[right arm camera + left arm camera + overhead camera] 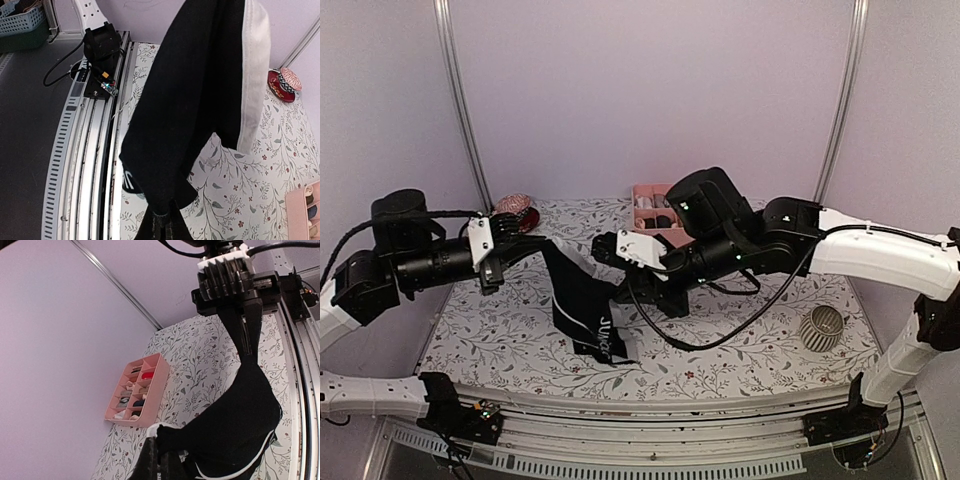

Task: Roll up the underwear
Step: Flatten out the underwear at the center of the board, then fold the underwear at the center of the board.

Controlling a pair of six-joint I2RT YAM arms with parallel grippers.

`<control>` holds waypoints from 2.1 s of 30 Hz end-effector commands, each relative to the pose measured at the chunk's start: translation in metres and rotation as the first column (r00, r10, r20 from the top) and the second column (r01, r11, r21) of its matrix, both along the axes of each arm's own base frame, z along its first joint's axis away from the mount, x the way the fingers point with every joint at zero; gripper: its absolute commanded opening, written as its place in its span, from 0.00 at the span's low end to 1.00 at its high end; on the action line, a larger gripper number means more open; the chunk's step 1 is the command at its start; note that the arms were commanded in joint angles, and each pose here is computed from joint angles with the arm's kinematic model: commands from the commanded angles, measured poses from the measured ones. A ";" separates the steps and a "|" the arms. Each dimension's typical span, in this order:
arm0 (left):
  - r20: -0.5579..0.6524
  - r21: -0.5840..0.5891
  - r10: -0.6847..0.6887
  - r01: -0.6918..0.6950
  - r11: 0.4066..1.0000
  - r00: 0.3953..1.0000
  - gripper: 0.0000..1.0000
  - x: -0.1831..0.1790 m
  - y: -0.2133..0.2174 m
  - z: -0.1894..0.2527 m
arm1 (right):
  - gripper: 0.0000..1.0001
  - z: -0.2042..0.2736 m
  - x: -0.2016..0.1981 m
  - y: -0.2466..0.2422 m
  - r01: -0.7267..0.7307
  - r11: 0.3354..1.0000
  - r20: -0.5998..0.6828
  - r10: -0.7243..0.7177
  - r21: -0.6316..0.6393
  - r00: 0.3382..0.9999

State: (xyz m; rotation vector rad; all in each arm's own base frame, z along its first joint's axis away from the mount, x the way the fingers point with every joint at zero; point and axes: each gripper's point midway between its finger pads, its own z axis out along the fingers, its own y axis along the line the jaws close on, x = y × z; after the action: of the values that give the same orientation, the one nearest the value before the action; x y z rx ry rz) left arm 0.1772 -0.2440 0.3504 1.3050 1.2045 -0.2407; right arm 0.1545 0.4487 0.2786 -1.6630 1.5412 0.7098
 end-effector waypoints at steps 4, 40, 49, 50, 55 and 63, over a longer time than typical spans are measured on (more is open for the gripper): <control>-0.018 -0.059 -0.083 0.082 0.995 0.996 0.00 -0.042 0.021 0.029 | 0.01 0.053 -0.025 -0.031 0.036 0.997 0.052 -0.039 0.066 0.998; -0.146 0.364 0.484 -0.408 0.837 0.863 0.00 0.261 -0.022 -0.195 | 0.02 -0.157 0.332 -0.093 0.577 0.770 0.228 -0.531 -0.273 0.816; -0.174 0.384 0.313 -0.228 0.895 0.934 0.00 0.192 -0.038 -0.193 | 0.06 -0.133 0.288 -0.099 0.480 0.850 0.236 -0.431 -0.219 0.871; -0.178 0.393 0.296 -0.208 0.896 0.939 0.00 0.185 -0.040 -0.197 | 0.07 -0.128 0.284 -0.101 0.476 0.853 0.245 -0.425 -0.214 0.872; -0.209 0.428 0.237 -0.129 0.895 0.949 0.00 0.157 -0.045 -0.214 | 0.07 -0.122 0.260 -0.106 0.430 0.869 0.280 -0.362 -0.245 0.889; -0.293 0.427 0.097 0.040 0.904 0.951 0.00 0.105 -0.061 -0.224 | 0.06 -0.161 0.209 -0.120 0.445 0.828 0.322 -0.342 -0.341 0.883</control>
State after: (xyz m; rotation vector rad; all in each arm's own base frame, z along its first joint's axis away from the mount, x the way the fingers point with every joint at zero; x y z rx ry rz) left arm 0.3147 -0.2979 0.1285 1.5873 1.6486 -0.0787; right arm 0.3825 0.3389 0.1281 -1.5511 1.8456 0.0435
